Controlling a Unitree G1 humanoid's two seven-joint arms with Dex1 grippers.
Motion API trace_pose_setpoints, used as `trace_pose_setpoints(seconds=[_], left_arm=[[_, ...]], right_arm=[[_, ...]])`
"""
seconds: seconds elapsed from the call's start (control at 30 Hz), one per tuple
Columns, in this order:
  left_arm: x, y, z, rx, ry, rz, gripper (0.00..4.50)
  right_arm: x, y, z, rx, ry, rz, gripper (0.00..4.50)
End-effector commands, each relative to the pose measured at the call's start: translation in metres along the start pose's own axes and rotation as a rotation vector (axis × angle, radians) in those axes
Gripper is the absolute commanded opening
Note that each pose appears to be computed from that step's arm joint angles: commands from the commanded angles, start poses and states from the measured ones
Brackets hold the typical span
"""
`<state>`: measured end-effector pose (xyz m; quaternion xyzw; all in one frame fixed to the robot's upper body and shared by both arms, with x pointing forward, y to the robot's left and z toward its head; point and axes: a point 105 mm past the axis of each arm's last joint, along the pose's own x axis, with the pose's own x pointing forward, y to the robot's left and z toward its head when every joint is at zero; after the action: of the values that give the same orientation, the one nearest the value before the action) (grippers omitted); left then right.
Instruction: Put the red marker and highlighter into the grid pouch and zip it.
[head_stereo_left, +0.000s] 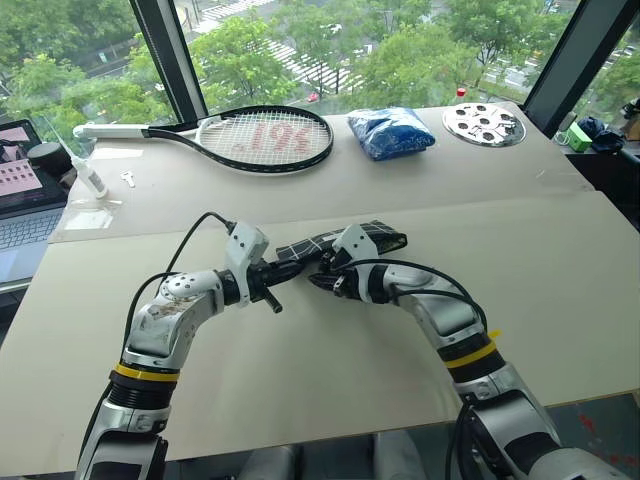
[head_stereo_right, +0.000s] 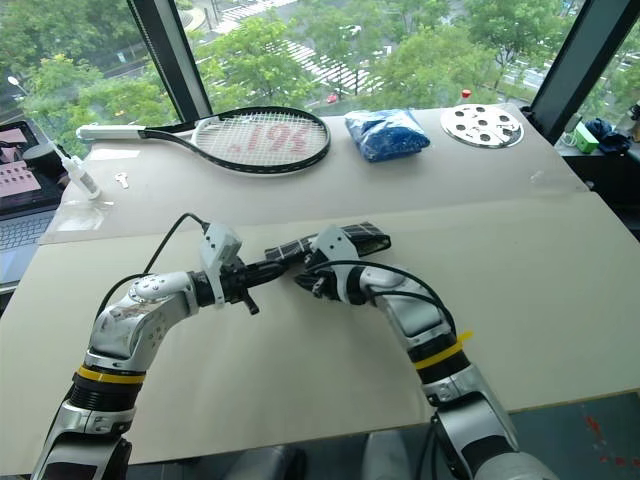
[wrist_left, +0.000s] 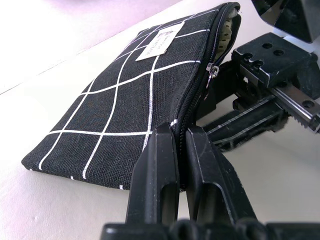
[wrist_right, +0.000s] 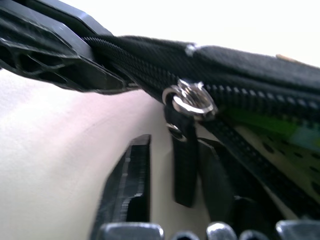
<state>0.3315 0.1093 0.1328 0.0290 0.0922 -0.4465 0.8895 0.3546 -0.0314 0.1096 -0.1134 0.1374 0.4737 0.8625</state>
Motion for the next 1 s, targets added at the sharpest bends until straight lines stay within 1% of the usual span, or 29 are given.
trace_pose_setpoints(seconds=[0.03, 0.13, 0.23, 0.33, 0.43, 0.5, 0.57, 0.63, 0.7, 0.73, 0.83, 0.87, 0.9, 0.97, 1.0], left_arm=[[-0.005, -0.002, 0.012, 0.023, -0.04, -0.001, 0.0], [-0.005, -0.002, 0.011, 0.024, -0.04, -0.002, 0.0], [-0.002, -0.003, 0.012, 0.027, -0.044, -0.011, 0.0], [-0.002, -0.004, 0.013, 0.031, -0.048, -0.02, 0.0], [-0.001, -0.004, 0.013, 0.038, -0.044, -0.027, 0.0], [0.0, -0.004, 0.011, 0.042, -0.041, -0.031, 0.0], [0.001, -0.004, 0.009, 0.041, -0.039, -0.035, 0.0], [0.002, -0.005, 0.009, 0.045, -0.043, -0.045, 0.0], [0.004, -0.007, 0.011, 0.052, -0.058, -0.06, 0.0], [0.005, -0.007, 0.012, 0.058, -0.064, -0.064, 0.0], [0.009, -0.009, 0.002, 0.104, -0.041, -0.077, 0.0], [0.011, -0.01, 0.0, 0.104, -0.04, -0.085, 0.0], [0.012, -0.011, -0.001, 0.102, -0.045, -0.092, 0.0], [0.014, -0.014, 0.0, 0.104, -0.06, -0.111, 0.0], [0.016, -0.016, 0.001, 0.107, -0.067, -0.123, 0.0]], right_arm=[[-0.012, -0.008, 0.017, -0.037, -0.057, -0.01, 0.08], [-0.024, -0.015, 0.016, -0.036, -0.053, -0.023, 0.08], [-0.045, -0.03, 0.009, -0.025, -0.035, -0.076, 0.08], [-0.078, -0.045, -0.005, -0.033, 0.02, -0.126, 0.08], [-0.119, -0.072, -0.017, -0.049, 0.077, -0.234, 0.08], [-0.142, -0.093, -0.025, -0.094, 0.127, -0.344, 0.08], [-0.155, -0.104, -0.031, -0.11, 0.151, -0.393, 0.08], [-0.155, -0.104, -0.028, -0.12, 0.117, -0.396, 0.08], [-0.151, -0.103, -0.025, -0.095, 0.076, -0.385, 0.69], [-0.149, -0.1, -0.023, -0.087, 0.06, -0.363, 0.82], [-0.144, -0.084, -0.026, -0.072, 0.061, -0.27, 1.92], [-0.146, -0.081, -0.029, -0.047, 0.061, -0.252, 2.22], [-0.15, -0.077, -0.032, -0.009, 0.062, -0.223, 2.69], [-0.163, -0.071, -0.035, 0.057, 0.057, -0.164, 3.25], [-0.172, -0.069, -0.035, 0.082, 0.052, -0.148, 3.25]])
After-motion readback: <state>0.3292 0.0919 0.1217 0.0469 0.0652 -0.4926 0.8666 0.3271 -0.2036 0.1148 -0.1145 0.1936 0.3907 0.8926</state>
